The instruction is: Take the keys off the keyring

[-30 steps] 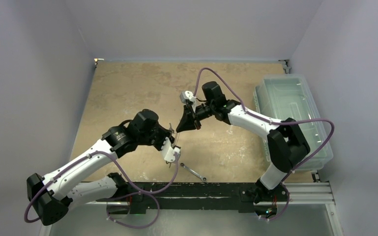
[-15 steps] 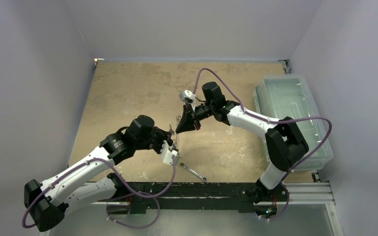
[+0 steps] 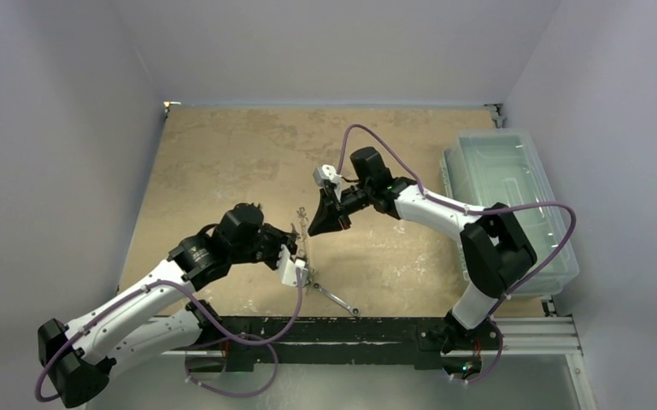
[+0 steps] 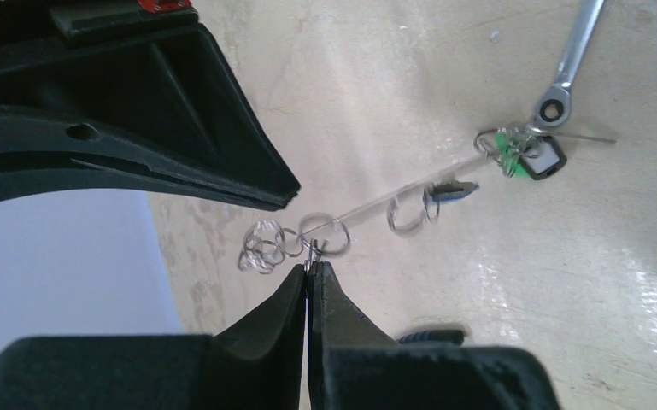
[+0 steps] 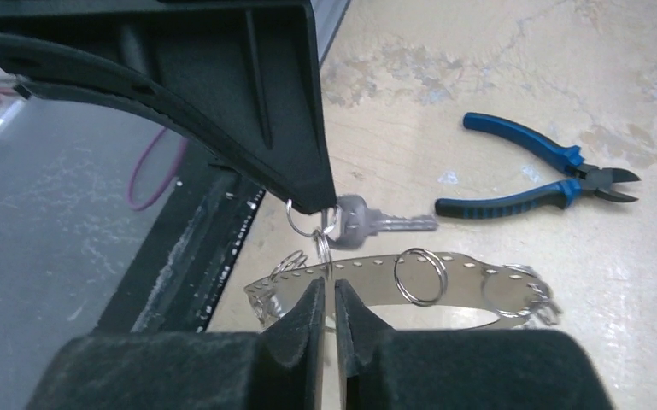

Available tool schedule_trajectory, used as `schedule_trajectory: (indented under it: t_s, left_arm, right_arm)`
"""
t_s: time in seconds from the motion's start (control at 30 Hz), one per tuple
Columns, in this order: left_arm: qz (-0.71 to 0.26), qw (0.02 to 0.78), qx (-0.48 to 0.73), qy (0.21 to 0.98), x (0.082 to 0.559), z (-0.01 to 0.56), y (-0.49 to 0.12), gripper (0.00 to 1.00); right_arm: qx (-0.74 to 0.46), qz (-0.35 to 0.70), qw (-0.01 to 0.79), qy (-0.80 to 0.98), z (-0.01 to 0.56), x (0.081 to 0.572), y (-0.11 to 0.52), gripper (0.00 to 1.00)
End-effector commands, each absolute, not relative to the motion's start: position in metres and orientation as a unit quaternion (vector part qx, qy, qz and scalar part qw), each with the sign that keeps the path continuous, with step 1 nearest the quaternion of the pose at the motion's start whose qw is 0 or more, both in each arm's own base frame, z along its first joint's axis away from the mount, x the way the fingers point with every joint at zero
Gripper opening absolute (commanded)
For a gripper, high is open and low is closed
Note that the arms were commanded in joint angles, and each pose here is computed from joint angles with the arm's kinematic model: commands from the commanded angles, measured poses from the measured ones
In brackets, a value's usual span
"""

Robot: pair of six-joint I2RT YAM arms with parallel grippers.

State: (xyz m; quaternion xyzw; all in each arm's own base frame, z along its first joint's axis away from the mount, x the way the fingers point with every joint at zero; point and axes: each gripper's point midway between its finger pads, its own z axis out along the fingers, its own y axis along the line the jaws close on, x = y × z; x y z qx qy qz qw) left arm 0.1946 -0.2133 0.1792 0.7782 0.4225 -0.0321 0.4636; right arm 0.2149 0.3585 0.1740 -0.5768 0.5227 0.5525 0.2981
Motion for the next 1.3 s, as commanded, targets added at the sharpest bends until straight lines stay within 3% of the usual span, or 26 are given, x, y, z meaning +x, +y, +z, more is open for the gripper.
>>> schedule_trajectory:
  t_s: [0.0,0.47,1.07,1.27]
  left_arm:
    - [-0.046,0.459,0.782,0.419,0.190,0.190,-0.216,0.00]
    - [-0.026,0.452,0.812,0.367,0.197,0.199,-0.224,0.00]
    - [-0.023,0.453,0.823,0.342,0.196,0.202,-0.227,0.00]
    - [-0.024,0.456,0.818,0.349,0.198,0.202,-0.229,0.00]
  right_arm:
    - [-0.602,0.511,0.318,0.524,0.163,0.224,0.353,0.16]
    - [-0.662,0.474,0.327,0.480,0.185,0.217,0.361,0.45]
    - [-0.704,0.450,0.318,0.447,0.175,0.207,0.378,0.42]
    - [-0.710,0.446,0.316,0.444,0.172,0.203,0.378,0.36]
